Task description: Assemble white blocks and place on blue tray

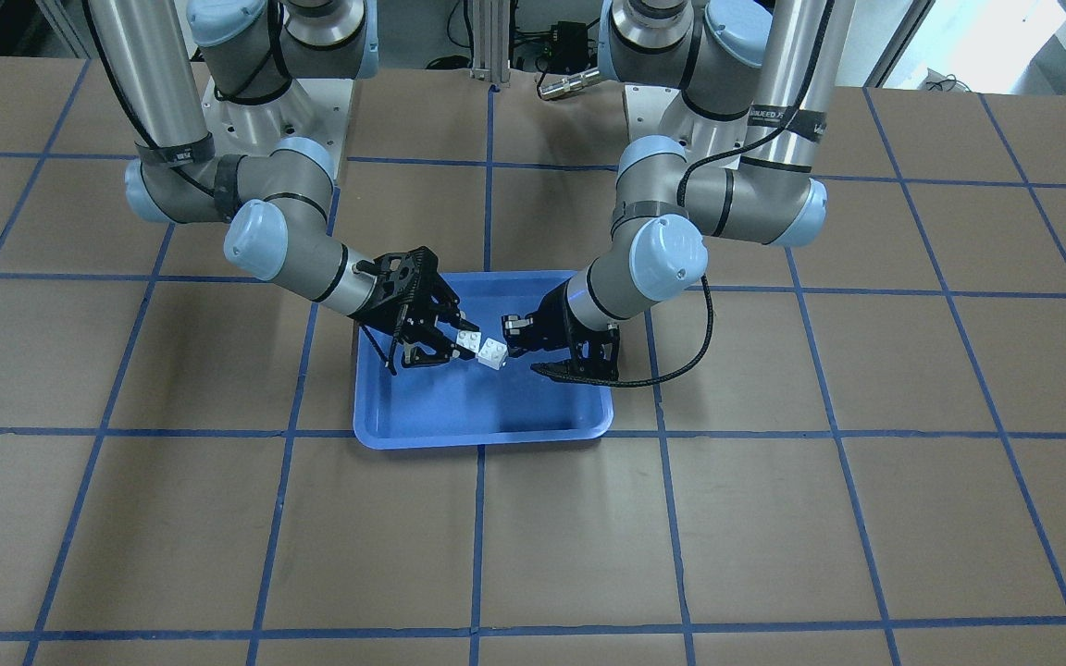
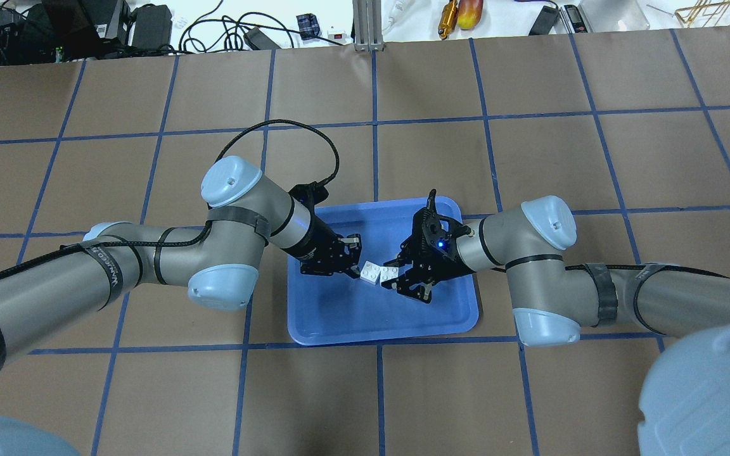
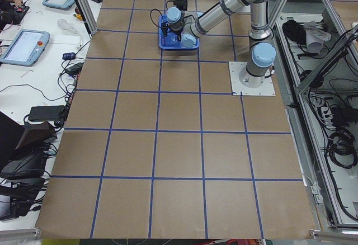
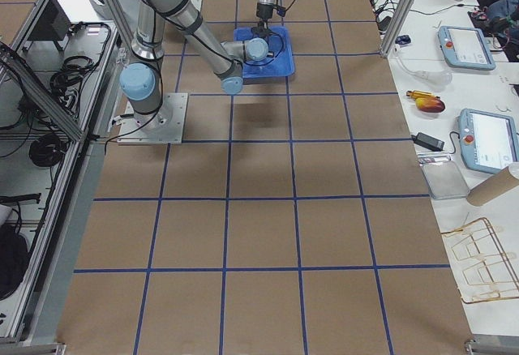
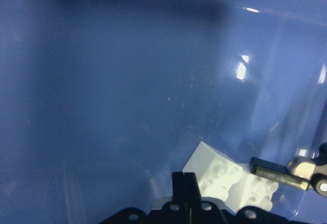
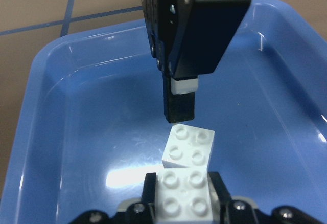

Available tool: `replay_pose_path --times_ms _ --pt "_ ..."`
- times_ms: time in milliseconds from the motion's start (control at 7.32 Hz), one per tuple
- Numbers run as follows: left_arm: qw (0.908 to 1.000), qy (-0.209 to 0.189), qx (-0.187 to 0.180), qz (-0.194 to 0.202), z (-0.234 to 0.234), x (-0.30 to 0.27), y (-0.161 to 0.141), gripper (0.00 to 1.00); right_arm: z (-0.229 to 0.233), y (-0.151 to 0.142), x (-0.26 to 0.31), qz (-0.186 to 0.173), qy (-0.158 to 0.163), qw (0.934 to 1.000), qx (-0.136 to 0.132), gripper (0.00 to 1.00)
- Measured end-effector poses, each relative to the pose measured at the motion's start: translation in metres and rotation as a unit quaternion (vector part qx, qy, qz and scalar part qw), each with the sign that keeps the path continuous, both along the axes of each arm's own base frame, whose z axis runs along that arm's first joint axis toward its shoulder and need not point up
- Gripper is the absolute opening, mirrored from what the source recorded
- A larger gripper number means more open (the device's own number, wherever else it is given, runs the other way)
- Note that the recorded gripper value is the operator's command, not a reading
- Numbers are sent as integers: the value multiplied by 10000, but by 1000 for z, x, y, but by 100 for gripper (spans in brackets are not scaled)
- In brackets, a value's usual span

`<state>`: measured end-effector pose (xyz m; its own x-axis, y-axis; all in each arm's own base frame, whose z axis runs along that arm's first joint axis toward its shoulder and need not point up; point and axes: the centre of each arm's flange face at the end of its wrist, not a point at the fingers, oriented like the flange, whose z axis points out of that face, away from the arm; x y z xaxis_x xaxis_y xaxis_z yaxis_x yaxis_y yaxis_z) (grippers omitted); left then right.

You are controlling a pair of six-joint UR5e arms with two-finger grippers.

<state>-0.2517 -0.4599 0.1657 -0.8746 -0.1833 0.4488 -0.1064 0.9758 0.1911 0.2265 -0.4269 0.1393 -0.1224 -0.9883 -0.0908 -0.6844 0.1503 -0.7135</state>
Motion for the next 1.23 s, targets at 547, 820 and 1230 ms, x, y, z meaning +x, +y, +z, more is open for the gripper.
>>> replay_pose_path --times_ms 547,820,1230 --pt "10000 1 -7 3 0 0 0 0 -2 -1 0 -6 4 10000 7 72" --pt "10000 1 -7 1 0 0 0 0 -7 0 0 -21 6 10000 83 100" --pt "10000 2 -10 -4 0 0 0 0 -8 -1 -1 -94 24 9999 117 100"
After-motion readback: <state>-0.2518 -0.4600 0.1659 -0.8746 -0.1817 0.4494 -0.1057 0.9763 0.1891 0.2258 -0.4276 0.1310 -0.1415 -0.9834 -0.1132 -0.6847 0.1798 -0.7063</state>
